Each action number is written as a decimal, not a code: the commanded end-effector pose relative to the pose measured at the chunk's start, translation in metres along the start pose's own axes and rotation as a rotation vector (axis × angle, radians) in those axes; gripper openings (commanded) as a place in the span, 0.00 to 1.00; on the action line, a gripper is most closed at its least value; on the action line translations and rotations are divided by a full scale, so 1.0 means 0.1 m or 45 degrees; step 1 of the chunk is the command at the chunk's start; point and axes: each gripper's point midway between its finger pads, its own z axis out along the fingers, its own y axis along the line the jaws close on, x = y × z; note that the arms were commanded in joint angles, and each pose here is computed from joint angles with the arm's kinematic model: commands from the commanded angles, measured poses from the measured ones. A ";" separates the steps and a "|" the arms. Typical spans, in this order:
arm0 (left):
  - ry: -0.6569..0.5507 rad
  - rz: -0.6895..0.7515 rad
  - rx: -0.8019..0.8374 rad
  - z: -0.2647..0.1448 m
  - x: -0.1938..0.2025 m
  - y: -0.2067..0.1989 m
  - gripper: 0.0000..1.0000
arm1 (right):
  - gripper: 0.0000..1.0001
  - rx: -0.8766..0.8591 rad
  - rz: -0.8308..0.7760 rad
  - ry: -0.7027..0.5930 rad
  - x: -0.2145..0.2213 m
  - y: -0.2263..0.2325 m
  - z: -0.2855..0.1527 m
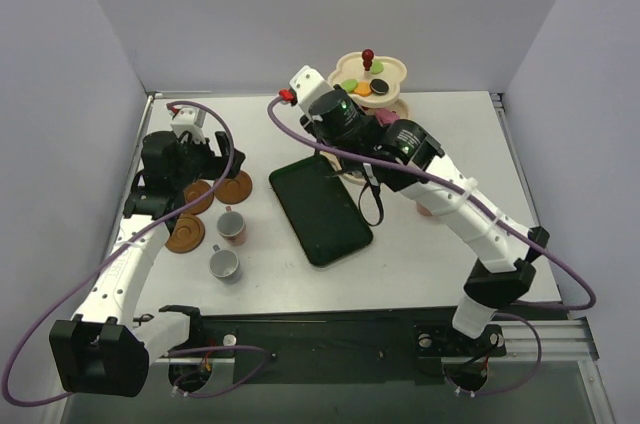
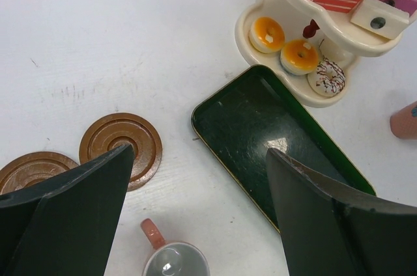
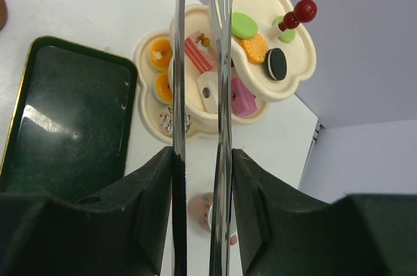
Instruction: Serve the afternoon tea
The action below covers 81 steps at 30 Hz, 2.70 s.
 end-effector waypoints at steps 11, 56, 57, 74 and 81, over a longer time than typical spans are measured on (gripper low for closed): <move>-0.125 0.007 -0.087 -0.09 -0.23 0.14 0.93 | 0.33 -0.060 0.269 0.178 1.49 0.63 -0.55; -0.044 0.023 -0.047 0.03 -0.06 0.03 0.93 | 0.33 -0.120 0.064 0.587 3.25 2.02 0.09; -0.044 0.024 -0.045 0.03 -0.06 0.02 0.93 | 0.34 -0.126 0.055 0.606 3.27 2.03 0.10; -0.042 0.024 -0.043 0.04 -0.05 0.02 0.93 | 0.53 -0.145 0.074 0.702 3.20 1.86 0.24; -0.042 0.022 -0.043 0.04 -0.06 0.02 0.93 | 0.59 -0.168 0.114 0.651 3.07 1.80 0.18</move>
